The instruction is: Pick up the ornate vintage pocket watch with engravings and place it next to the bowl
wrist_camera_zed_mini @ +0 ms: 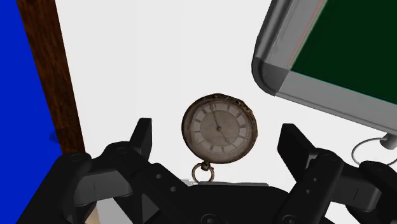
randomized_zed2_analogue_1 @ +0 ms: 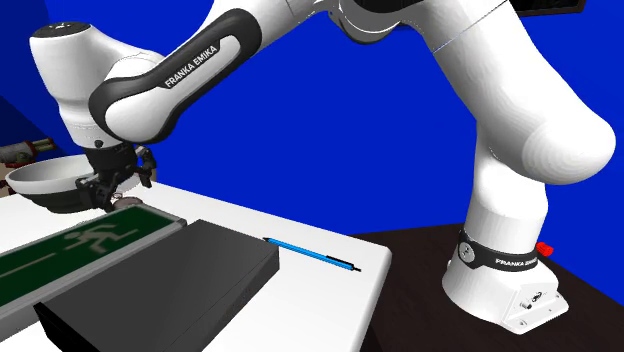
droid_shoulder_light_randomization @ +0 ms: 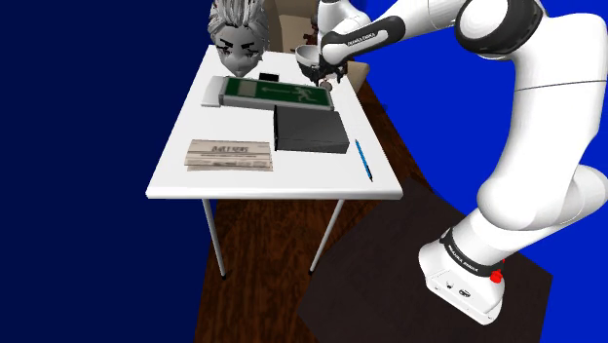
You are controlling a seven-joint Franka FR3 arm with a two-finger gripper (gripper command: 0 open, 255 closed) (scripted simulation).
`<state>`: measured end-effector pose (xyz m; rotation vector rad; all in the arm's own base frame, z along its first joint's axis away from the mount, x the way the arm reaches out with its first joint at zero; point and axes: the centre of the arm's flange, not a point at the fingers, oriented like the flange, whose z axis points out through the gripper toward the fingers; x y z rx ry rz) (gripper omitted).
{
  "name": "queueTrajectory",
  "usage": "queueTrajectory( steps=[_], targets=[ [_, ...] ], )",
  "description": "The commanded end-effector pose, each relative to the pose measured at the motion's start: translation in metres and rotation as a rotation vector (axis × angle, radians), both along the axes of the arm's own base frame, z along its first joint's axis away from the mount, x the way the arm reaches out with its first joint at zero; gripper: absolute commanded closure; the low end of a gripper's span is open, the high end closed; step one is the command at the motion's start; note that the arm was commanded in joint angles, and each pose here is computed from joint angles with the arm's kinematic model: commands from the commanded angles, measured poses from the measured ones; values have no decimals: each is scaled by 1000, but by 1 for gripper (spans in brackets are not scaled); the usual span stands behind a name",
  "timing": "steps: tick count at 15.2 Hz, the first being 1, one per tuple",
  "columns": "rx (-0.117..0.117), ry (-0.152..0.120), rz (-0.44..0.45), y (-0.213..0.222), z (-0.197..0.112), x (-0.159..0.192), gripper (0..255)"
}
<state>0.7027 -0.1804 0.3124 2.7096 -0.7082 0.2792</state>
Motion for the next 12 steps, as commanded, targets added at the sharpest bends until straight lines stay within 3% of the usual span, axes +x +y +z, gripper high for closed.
queueTrajectory(
  steps=[1, 4, 12],
  targets=[
    [2, 0, 3, 7, 12, -1, 0],
    [2, 0, 3, 20, 46, -5, 0],
    [2, 0, 3, 20, 46, -5, 0]
  ],
)
